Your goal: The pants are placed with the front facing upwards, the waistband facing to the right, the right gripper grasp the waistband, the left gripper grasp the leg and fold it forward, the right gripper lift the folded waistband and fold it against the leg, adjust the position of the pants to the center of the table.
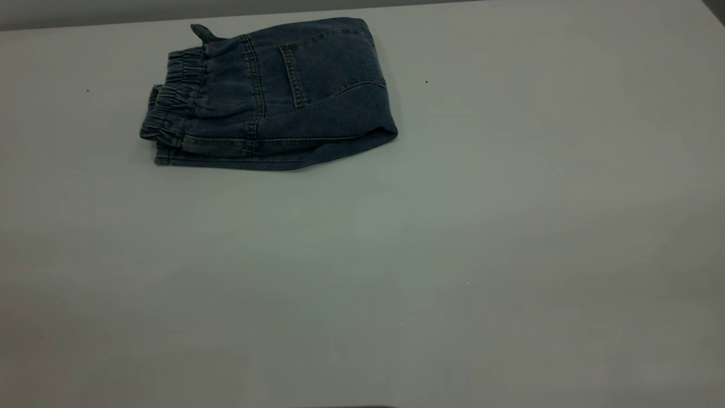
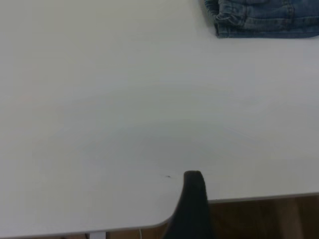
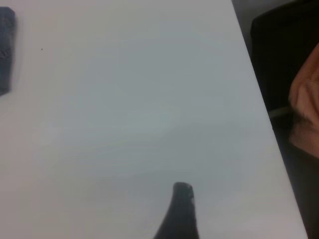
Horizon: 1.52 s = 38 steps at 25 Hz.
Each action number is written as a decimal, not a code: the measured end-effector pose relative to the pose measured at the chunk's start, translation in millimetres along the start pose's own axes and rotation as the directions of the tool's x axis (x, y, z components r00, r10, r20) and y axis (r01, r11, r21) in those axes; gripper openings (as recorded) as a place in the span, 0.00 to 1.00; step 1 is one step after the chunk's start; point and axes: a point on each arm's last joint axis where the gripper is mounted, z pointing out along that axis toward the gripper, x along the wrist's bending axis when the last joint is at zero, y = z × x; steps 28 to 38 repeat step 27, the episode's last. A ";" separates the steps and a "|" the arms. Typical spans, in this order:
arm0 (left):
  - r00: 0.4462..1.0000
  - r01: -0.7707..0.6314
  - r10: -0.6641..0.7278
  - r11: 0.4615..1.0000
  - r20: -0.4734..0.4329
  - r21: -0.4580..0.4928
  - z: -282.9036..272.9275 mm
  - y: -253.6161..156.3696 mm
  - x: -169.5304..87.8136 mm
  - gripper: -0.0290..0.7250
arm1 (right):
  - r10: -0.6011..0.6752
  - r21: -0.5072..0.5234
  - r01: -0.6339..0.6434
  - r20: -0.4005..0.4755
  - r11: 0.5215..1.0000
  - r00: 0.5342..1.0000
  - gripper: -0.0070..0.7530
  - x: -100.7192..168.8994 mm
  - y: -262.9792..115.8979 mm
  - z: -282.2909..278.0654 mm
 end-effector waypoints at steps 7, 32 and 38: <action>1.000 0.000 0.000 1.000 0.000 0.000 0.0 0.0 0.0 0.81 | -0.029 -0.002 0.029 -0.014 1.000 0.999 0.77 1.3 0.1 0.0; 1.000 0.000 0.000 1.000 0.000 0.001 0.0 -0.1 0.0 0.81 | -0.028 -0.002 0.028 -0.026 1.000 0.999 0.77 2.4 0.2 0.0; 1.000 0.000 0.000 1.000 0.000 0.001 0.0 -0.1 0.0 0.81 | -0.028 -0.002 0.028 -0.026 1.000 0.999 0.77 2.4 0.2 0.0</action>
